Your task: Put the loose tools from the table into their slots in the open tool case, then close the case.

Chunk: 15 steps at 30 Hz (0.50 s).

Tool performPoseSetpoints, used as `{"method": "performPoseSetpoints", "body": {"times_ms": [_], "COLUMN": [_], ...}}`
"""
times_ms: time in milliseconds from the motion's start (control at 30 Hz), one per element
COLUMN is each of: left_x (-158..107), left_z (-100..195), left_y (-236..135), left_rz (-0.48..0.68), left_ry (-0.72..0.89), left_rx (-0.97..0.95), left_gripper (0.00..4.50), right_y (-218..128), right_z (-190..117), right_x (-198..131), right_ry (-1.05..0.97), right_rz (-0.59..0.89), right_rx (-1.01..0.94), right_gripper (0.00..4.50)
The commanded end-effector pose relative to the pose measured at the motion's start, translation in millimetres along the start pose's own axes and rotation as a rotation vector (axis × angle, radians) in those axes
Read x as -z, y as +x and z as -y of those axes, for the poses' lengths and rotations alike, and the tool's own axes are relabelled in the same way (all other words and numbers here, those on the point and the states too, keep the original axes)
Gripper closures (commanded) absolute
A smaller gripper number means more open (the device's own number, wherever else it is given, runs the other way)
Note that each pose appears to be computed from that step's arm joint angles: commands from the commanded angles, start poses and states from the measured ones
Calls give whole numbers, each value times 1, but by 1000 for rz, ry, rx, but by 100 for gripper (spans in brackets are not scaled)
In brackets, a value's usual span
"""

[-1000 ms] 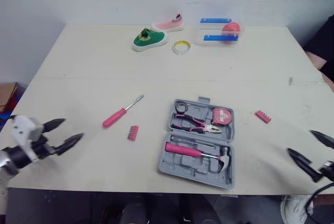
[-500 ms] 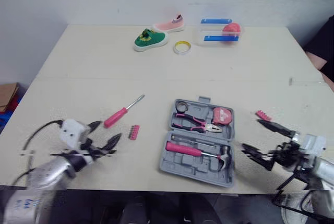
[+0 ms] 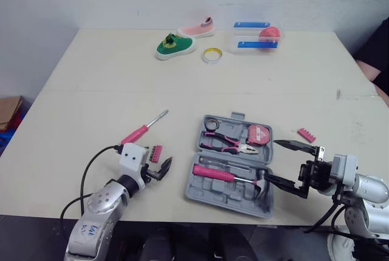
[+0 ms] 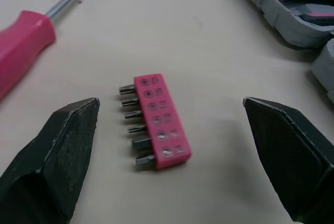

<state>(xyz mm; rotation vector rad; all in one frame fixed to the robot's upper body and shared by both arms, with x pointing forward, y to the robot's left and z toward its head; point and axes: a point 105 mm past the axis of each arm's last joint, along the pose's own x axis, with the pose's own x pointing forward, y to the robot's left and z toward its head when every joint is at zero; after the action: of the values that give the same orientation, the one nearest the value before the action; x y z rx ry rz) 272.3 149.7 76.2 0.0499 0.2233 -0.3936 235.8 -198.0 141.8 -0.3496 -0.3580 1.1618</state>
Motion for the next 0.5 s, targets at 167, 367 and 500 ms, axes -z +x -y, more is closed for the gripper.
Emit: {"method": "performPoseSetpoints", "body": {"times_ms": [167,367,500], "left_x": [10,18,24], "left_z": [7,9,8], "left_y": [0,3,4], "left_rz": [-40,-65,-91], "left_ry": [-5,-39,-71], "left_rx": [-17,-48,-87], "left_gripper": [3,3,94], "right_y": [7,9,8], "right_z": [-2,2,4], "right_x": [-13,-19,-21], "right_ry": [-34,-25,-19], "right_rz": [15,-1,-13], "right_rx": [-31,-8,17], "right_gripper": [0,0,0]}}
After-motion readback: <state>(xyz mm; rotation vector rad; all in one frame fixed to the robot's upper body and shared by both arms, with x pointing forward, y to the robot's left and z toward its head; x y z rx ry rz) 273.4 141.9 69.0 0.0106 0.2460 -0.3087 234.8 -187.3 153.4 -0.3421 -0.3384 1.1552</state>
